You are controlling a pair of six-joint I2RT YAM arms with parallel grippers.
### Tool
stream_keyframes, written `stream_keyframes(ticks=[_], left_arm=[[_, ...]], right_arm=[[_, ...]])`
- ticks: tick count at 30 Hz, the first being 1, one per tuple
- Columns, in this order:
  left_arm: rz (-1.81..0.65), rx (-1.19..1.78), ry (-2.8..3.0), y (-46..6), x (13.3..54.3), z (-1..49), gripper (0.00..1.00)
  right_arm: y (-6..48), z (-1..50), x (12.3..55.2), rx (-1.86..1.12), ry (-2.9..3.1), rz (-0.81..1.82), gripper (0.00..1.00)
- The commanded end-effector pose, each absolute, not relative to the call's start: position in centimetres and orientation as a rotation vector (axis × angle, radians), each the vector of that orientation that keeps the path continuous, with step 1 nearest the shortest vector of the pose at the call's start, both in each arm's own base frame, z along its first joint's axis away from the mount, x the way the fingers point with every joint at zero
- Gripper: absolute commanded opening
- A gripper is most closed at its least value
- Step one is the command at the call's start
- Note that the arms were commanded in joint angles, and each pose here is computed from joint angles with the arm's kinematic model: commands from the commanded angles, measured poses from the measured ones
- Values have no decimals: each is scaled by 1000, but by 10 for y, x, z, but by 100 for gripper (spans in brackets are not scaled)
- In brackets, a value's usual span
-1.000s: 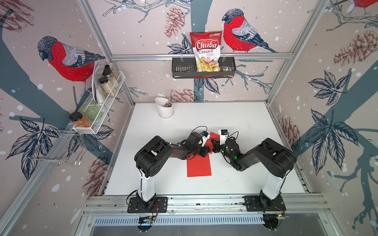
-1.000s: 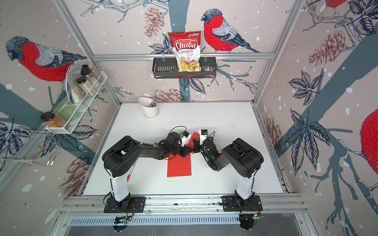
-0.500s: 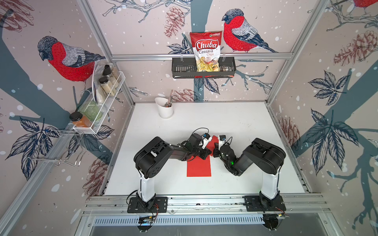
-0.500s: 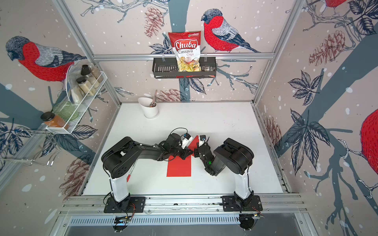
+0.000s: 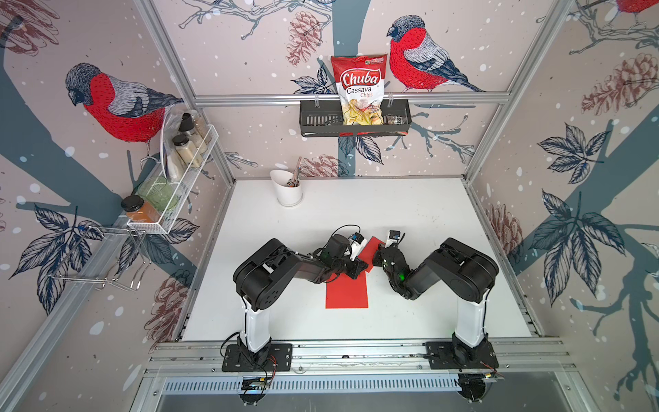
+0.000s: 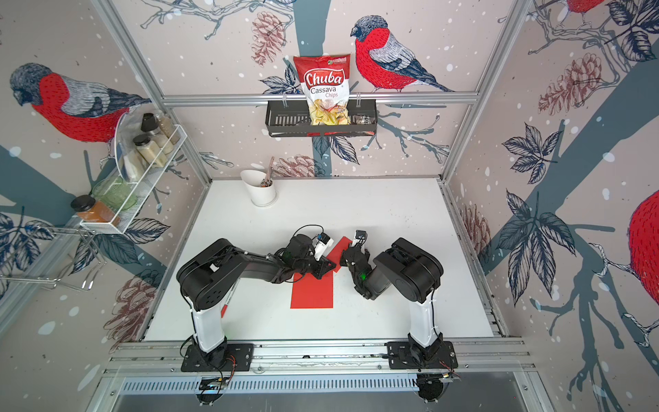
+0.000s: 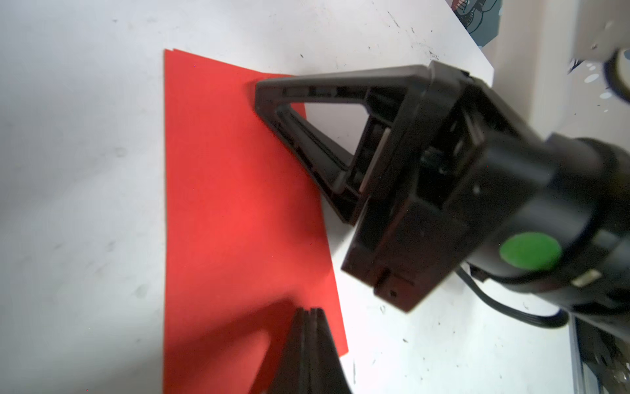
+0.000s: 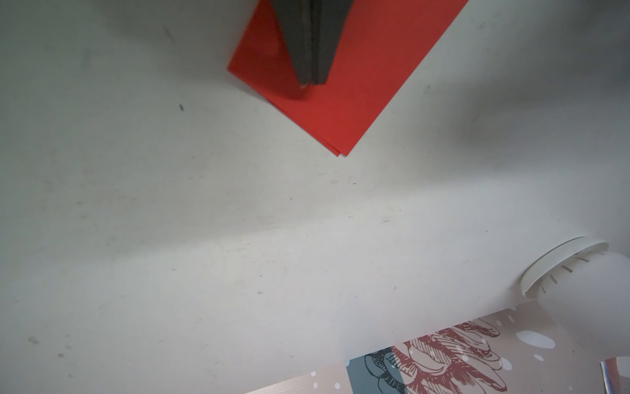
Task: Fold the square paper along the opposite sides
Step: Smooth out the paper at the center of the board.
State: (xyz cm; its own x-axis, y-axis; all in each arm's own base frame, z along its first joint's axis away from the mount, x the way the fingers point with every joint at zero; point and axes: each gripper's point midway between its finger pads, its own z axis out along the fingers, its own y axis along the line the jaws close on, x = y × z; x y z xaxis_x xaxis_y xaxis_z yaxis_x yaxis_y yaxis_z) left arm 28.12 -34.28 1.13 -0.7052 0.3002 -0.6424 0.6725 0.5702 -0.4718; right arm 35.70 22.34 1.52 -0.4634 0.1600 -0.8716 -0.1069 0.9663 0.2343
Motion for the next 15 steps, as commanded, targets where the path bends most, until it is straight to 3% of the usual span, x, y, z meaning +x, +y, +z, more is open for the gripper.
stream_keyframes(ticks=[1,11,15], left_arm=[[-803,703,2700,-287,238,-51,0],[-858,640,2693,-285,241,-51,0],[-868,643,2679,-293,252,-47,0]], right_arm=[[192,-22,344,80,2184,139,0],[172,-19,348,221,2212,238,0],[191,34,363,59,2056,406,0]])
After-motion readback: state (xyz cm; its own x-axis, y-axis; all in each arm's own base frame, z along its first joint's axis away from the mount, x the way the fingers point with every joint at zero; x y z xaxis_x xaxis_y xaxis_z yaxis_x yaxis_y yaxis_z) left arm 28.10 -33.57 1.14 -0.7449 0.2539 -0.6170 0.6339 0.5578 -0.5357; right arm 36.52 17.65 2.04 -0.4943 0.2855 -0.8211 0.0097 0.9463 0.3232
